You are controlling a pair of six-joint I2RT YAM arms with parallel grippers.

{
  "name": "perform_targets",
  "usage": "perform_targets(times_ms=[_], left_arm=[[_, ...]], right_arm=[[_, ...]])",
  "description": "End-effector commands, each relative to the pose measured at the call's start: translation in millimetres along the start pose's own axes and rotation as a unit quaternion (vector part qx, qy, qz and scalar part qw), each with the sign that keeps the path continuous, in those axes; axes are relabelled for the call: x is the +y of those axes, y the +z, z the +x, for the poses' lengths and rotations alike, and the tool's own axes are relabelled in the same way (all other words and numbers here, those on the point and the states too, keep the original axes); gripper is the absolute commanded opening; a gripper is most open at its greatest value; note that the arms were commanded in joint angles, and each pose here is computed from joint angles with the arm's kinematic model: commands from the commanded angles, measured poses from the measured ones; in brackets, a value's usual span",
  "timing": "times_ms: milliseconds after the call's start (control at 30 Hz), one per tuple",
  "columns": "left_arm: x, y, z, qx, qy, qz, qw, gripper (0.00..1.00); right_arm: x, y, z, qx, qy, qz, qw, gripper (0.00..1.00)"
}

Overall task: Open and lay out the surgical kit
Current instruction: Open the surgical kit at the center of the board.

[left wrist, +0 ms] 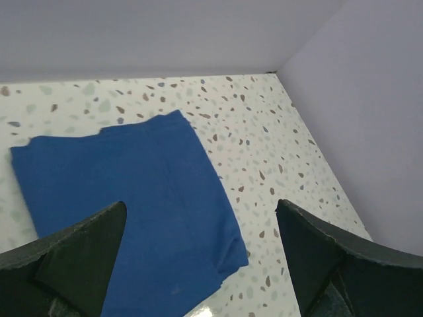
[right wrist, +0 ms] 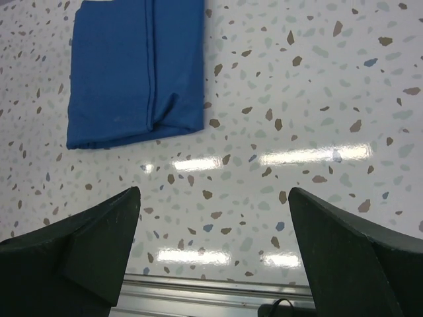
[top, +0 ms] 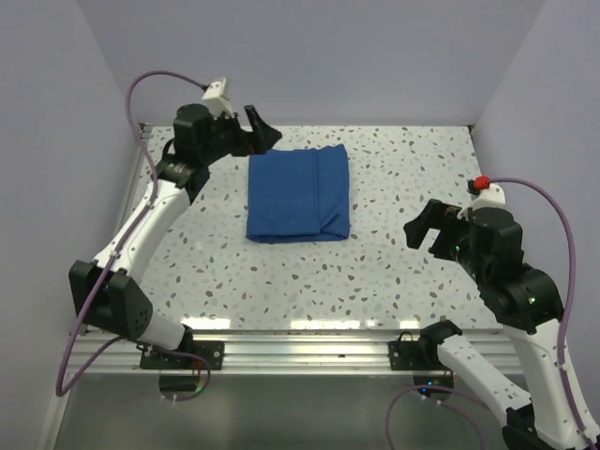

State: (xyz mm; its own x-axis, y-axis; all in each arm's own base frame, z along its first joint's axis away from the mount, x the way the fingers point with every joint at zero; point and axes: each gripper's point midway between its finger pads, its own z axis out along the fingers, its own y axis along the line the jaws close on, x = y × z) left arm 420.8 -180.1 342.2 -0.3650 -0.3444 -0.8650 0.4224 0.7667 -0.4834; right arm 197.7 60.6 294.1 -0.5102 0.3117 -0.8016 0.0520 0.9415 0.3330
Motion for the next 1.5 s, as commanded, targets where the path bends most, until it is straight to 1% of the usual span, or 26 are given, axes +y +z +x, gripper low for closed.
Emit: perform_targets(times_ms=[0, 33, 67, 100, 133, 167, 200, 233, 267, 300, 333, 367, 400, 433, 467, 500, 567, 633, 733, 800, 833, 900, 967, 1167, 1233, 1467], left_arm=[[-75.0, 9.8, -35.8, -0.01, 0.035, 0.056, 0.998, 1.0], [-86.5, 15.5, -34.3, -0.006, 0.03, 0.085, 0.996, 1.0], [-95.6, 31.1, -31.1, -0.026, 0.024, 0.136, 0.99, 1.0], [-105.0, 36.7, -13.7, -0.011, 0.02, 0.189, 0.982, 1.0], [-102.0, 48.0, -10.5, -0.008, -0.022, 0.186, 0.982, 1.0], [-65.0, 81.6, 18.6, 0.029, -0.055, 0.107, 0.992, 1.0], [-56.6, 93.4, 25.9, 0.038, -0.048, 0.072, 0.996, 1.0], [-73.5, 101.7, 35.5, 0.041, -0.001, 0.058, 0.997, 1.0], [-65.7, 111.8, 57.7, 0.062, 0.021, 0.017, 0.998, 1.0], [-50.8, 120.5, 62.0, 0.056, 0.047, -0.046, 0.996, 1.0], [-56.5, 143.6, 73.6, 0.072, 0.085, -0.066, 0.992, 1.0], [-35.8, 138.8, 105.4, 0.139, 0.101, -0.125, 0.977, 1.0], [-15.8, 141.9, 112.5, 0.146, 0.122, -0.188, 0.964, 0.96], [-11.6, 145.1, 124.7, 0.163, 0.134, -0.207, 0.955, 0.94], [-8.8, 150.9, 149.7, 0.194, 0.148, -0.219, 0.945, 0.89], [-5.0, 151.5, 157.2, 0.199, 0.154, -0.236, 0.939, 0.84], [-6.2, 151.8, 181.5, 0.211, 0.162, -0.248, 0.931, 0.83], [-4.3, 148.8, 191.2, 0.211, 0.171, -0.266, 0.925, 0.78], [9.8, 138.0, 213.4, 0.24, 0.171, -0.298, 0.908, 0.69], [15.1, 131.0, 220.7, 0.25, 0.173, -0.309, 0.901, 0.64], [22.3, 123.4, 234.2, 0.267, 0.176, -0.315, 0.894, 0.62], [21.4, 116.8, 238.8, 0.272, 0.174, -0.308, 0.895, 0.59], [22.9, 107.2, 255.5, 0.287, 0.173, -0.295, 0.895, 0.57], [10.5, 94.6, 300.5, 0.325, 0.192, -0.262, 0.888, 0.59], [-0.4, 95.7, 303.3, 0.323, 0.201, -0.253, 0.89, 0.59], [-22.4, 103.5, 279.2, 0.296, 0.193, -0.237, 0.905, 0.64]], right_arm=[[-5.8, -10.7, -11.1, -0.023, -0.024, 0.009, 0.999, 0.98], [-5.4, -11.5, -11.0, -0.022, -0.026, 0.007, 0.999, 0.98], [-4.5, -12.3, -10.9, -0.022, -0.032, 0.004, 0.999, 0.98], [-4.1, -12.5, -9.4, -0.019, -0.033, 0.001, 0.999, 0.98], [-4.6, -11.8, -9.1, -0.018, -0.032, 0.004, 0.999, 0.98], [-6.5, -11.7, -9.6, -0.019, -0.023, 0.011, 0.999, 0.98], [-8.4, -14.0, -11.5, -0.021, -0.021, 0.017, 0.999, 0.98], [-12.8, -14.5, -14.8, -0.028, -0.017, 0.032, 0.999, 0.98], [-14.8, -15.9, -16.6, -0.032, -0.01, 0.038, 0.999, 0.99], [-15.8, -17.3, -18.3, -0.037, -0.01, 0.04, 0.998, 0.98], [-16.4, -19.2, -19.8, -0.043, -0.01, 0.039, 0.998, 0.98], [-17.0, -18.8, -20.3, -0.043, -0.015, 0.042, 0.998, 0.98], [-18.8, -20.7, -20.2, -0.037, -0.019, 0.048, 0.998, 0.98], [-20.4, -20.8, -19.8, -0.032, -0.022, 0.054, 0.998, 0.98], [-20.4, -15.5, -17.4, -0.015, -0.03, 0.061, 0.998, 0.98], [-21.0, -16.8, -15.5, -0.005, -0.036, 0.064, 0.997, 0.98], [-21.3, -11.5, -12.3, 0.013, -0.04, 0.072, 0.997, 0.98], [-21.8, -9.8, -10.9, 0.017, -0.038, 0.075, 0.996, 0.98], [-19.9, -8.3, -9.4, 0.02, -0.029, 0.073, 0.997, 0.98], [-18.5, -5.2, -6.9, 0.027, -0.026, 0.071, 0.997, 0.98], [-18.8, -3.9, -5.8, 0.03, -0.027, 0.073, 0.997, 0.98], [-18.9, 1.7, -2.7, 0.04, -0.027, 0.077, 0.996, 0.98], [-16.6, 5.5, -0.9, 0.048, -0.029, 0.074, 0.996, 0.98], [-9.1, 20.6, -1.1, 0.065, -0.036, 0.07, 0.995, 0.98], [-6.3, 23.4, -3.1, 0.066, -0.035, 0.067, 0.995, 0.98], [-3.2, 30.1, 2.8, 0.077, -0.03, 0.061, 0.995, 0.98]])
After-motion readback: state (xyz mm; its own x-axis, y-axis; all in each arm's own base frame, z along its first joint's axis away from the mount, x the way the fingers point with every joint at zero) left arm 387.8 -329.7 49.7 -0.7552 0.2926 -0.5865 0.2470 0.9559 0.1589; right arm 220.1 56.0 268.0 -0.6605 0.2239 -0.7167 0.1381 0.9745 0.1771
